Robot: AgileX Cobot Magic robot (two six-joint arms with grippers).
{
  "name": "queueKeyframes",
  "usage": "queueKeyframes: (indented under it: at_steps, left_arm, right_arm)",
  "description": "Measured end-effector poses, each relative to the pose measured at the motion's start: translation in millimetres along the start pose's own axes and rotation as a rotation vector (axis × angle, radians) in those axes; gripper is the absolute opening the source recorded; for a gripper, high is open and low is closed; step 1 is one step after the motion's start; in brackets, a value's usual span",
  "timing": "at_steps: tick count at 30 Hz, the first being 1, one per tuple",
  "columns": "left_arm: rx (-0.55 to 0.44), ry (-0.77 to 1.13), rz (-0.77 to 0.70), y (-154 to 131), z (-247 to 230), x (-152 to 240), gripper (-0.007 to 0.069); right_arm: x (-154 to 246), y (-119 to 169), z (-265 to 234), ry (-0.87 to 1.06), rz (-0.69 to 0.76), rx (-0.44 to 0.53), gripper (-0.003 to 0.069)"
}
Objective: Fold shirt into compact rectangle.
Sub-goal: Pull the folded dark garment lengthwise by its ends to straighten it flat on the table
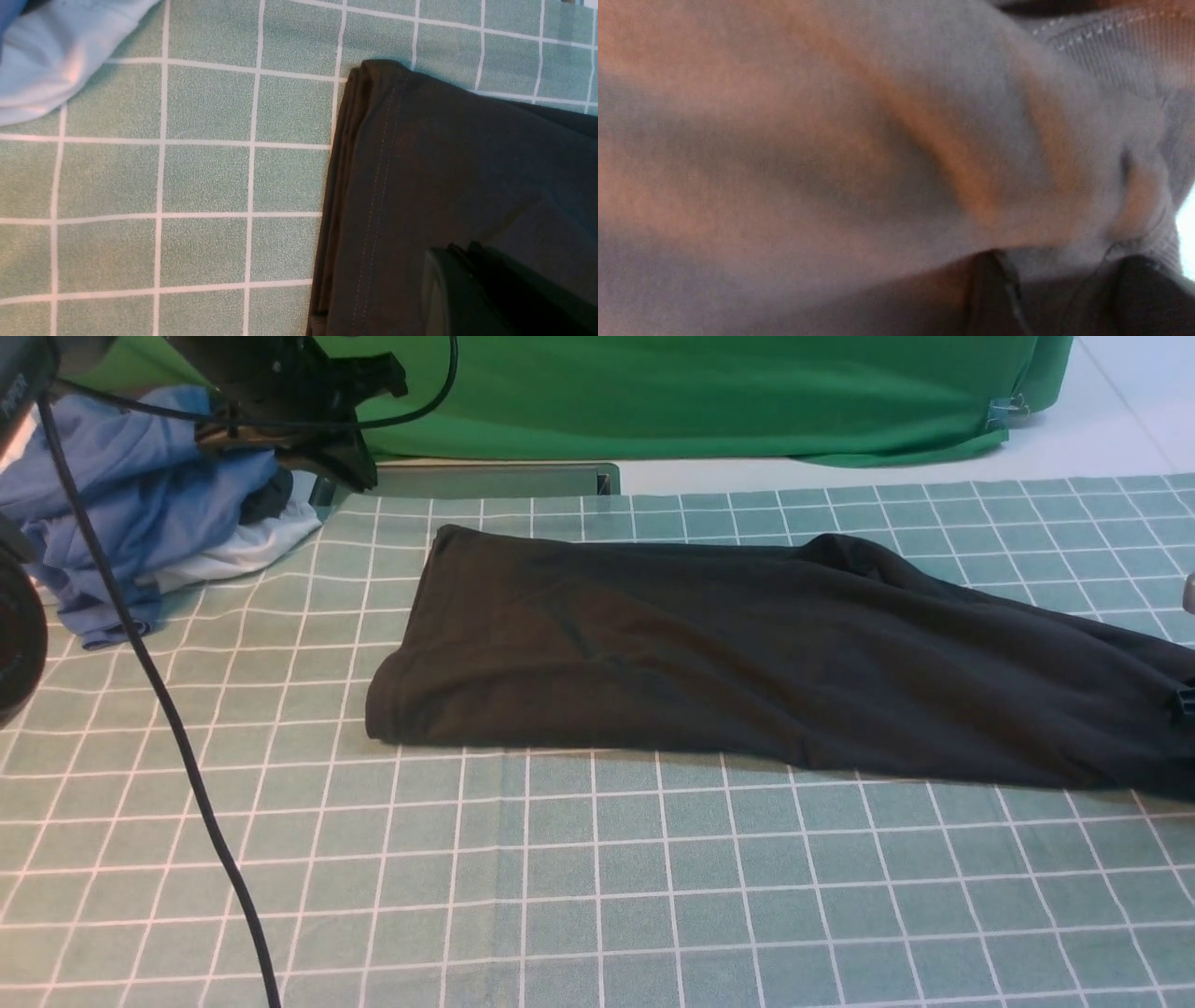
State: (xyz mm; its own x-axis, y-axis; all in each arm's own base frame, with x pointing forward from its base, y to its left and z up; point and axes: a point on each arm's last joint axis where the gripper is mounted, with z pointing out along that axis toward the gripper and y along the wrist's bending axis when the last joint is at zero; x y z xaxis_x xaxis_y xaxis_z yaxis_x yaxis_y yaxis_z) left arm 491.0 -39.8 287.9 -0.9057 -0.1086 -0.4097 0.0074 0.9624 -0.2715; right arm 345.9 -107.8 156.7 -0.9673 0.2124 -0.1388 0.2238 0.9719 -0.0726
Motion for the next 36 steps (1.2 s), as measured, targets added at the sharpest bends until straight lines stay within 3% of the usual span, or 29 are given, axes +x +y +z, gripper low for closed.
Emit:
queueKeyframes:
  at_steps: [11,21,23,27,28,36]
  left_arm:
    - [0.003,0.000,0.003,0,0,0,0.0015]
    - [0.004,0.000,0.002,0,0,0,0.0015]
    - [0.004,0.000,0.002,0,0,0,0.0015]
    - [0.004,0.000,0.002,0,0,0,0.0015]
    - [0.004,0.000,0.002,0,0,0,0.0015]
    - [0.002,0.000,0.003,0,0,0,0.0015]
  right_arm:
    - [-32,-5,-30,-0.098,0.008,0.014,0.0375]
    - [-35,-3,6,-0.025,-0.010,0.009,0.0372]
    - [-35,-2,7,-0.020,-0.029,0.007,0.0329]
    - [-36,-2,6,-0.016,-0.053,0.000,0.0171]
    - [-38,-2,4,-0.007,-0.058,0.000,0.0085]
    - [-57,-6,-20,-0.013,-0.067,0.010,0.0053]
